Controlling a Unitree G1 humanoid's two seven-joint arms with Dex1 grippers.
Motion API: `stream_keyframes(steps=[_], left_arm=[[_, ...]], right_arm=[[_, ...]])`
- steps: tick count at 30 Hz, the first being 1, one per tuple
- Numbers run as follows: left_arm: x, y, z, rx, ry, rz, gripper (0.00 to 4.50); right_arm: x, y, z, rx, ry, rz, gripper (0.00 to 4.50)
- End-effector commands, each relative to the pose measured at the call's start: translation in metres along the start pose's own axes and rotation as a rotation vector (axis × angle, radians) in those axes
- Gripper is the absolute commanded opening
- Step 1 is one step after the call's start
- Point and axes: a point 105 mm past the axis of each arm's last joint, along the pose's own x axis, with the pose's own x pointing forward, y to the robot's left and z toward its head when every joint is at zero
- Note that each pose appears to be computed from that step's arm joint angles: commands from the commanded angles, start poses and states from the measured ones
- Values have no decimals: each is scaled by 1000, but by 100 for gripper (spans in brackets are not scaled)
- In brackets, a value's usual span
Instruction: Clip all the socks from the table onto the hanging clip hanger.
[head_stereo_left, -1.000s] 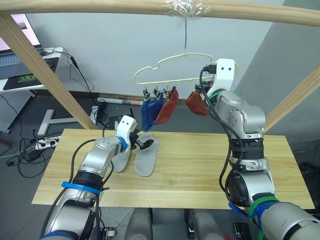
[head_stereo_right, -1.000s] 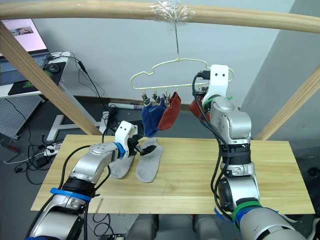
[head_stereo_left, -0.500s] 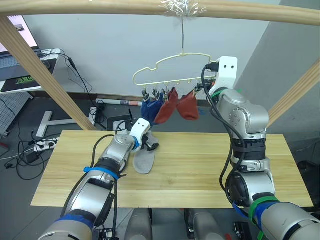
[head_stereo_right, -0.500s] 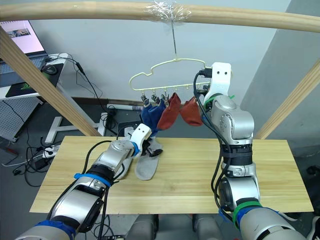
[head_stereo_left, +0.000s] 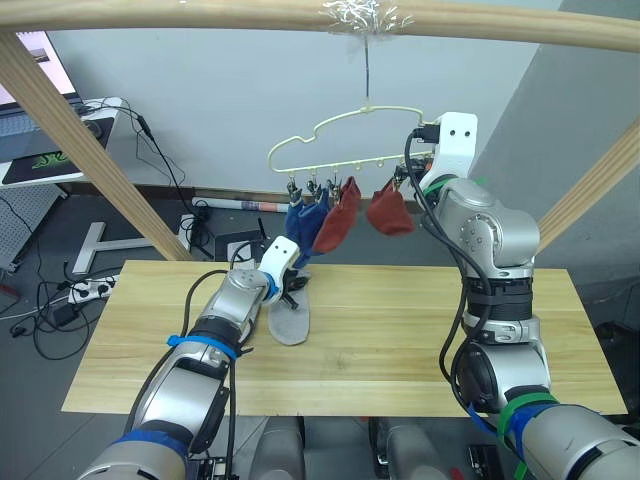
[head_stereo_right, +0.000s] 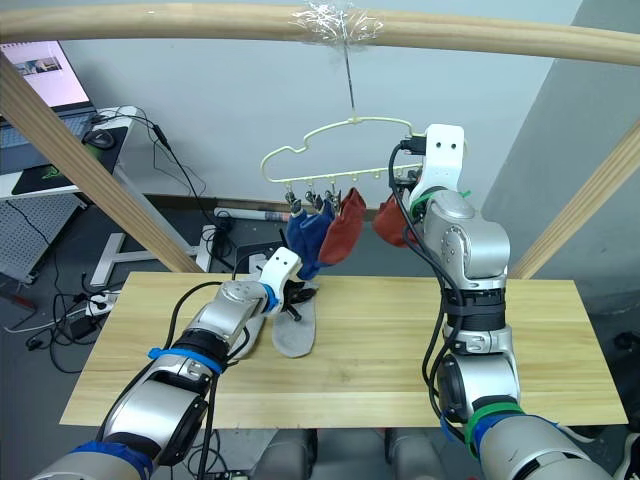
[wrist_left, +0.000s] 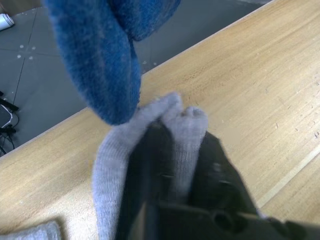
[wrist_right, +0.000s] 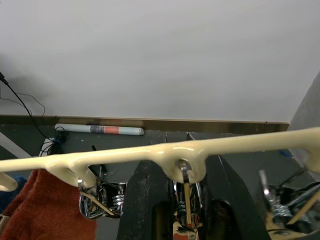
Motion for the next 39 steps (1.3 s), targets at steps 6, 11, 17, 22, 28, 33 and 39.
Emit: stream_keyframes(steps=[6,11,17,22,28,33,39], left_arm=[[3,-30,-17,-63,35,-137,3],[-11,-55,32,-152,-167,-318,3],[-31,-68,85,-231,-322,-435,3],[-43,-77,125,-205,-430,-482,3],[-52,-87,154,-162,-501,-507,3],[-50,-87,177,-137,-549,-469,3],[-35,-89,194,-108,-567,-421,3]], right_arm=[[-6,2,18,3,-63,3,16],[-6,5,18,10,-60,14,16],[-7,10,16,45,-47,30,16],[-9,11,14,117,-30,34,16],[-11,16,17,165,-17,52,16],[-13,19,19,201,-6,66,16],[-15,20,23,215,-4,70,16]])
